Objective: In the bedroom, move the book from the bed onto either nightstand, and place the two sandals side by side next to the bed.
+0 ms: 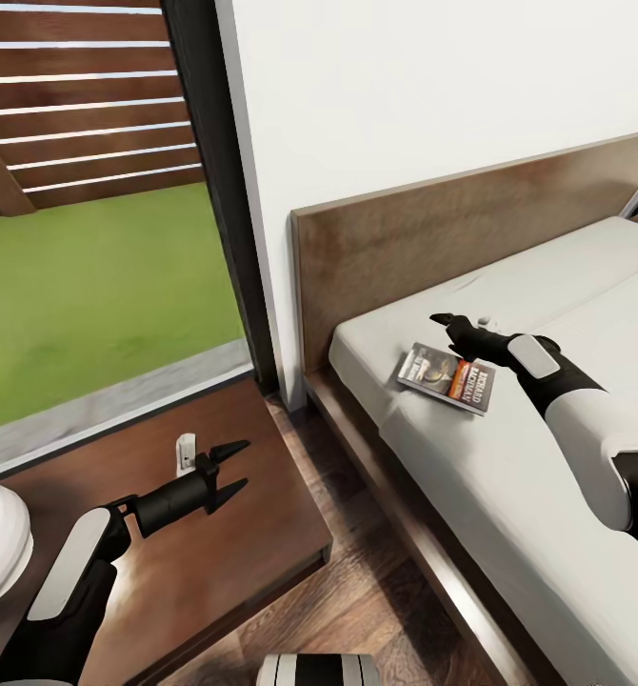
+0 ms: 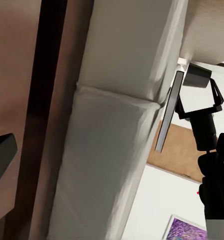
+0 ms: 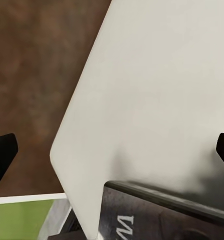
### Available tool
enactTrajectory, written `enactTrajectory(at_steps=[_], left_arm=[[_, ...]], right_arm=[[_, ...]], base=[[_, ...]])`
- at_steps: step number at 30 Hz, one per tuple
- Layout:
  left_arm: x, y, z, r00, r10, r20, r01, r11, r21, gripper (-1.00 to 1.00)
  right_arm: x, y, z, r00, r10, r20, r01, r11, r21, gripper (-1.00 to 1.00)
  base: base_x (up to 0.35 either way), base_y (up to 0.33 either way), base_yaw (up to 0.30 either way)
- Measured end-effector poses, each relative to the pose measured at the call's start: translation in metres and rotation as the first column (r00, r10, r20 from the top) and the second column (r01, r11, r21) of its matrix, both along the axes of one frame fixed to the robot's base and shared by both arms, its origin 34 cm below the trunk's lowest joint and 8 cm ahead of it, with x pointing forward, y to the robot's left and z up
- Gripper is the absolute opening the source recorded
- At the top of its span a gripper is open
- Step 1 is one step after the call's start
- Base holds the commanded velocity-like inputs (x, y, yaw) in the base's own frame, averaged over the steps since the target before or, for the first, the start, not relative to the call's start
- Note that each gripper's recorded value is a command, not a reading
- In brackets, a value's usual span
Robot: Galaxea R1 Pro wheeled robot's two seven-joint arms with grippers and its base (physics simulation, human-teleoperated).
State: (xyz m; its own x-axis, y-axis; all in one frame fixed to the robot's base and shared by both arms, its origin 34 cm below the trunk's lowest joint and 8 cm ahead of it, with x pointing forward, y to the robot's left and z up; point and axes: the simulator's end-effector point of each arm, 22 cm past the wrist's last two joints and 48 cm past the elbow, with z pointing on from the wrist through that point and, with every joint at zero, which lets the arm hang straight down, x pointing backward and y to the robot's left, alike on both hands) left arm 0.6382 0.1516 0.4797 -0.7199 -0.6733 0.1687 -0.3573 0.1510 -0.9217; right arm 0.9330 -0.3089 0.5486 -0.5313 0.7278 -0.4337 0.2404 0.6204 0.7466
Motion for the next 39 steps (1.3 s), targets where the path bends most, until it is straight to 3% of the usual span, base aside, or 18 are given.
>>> enactTrajectory(at_steps=[15, 39], left_arm=[[0.0003, 0.0001, 0.0001, 1.000, 0.000, 0.001, 0.000, 1.000, 0.000, 1.00], [0.0002, 0.0000, 0.0003, 1.000, 0.000, 0.001, 0.000, 1.000, 0.000, 1.00]], right_arm=[[0.0002, 0.0012, 0.0001, 1.000, 0.000, 0.000, 0.000, 1.000, 0.005, 1.00], [0.0001, 0.0010, 0.0001, 1.000, 0.000, 0.000, 0.000, 1.000, 0.003, 1.00]], base=[[-0.099, 0.000, 0.000], [-0.008, 0.000, 0.000]])
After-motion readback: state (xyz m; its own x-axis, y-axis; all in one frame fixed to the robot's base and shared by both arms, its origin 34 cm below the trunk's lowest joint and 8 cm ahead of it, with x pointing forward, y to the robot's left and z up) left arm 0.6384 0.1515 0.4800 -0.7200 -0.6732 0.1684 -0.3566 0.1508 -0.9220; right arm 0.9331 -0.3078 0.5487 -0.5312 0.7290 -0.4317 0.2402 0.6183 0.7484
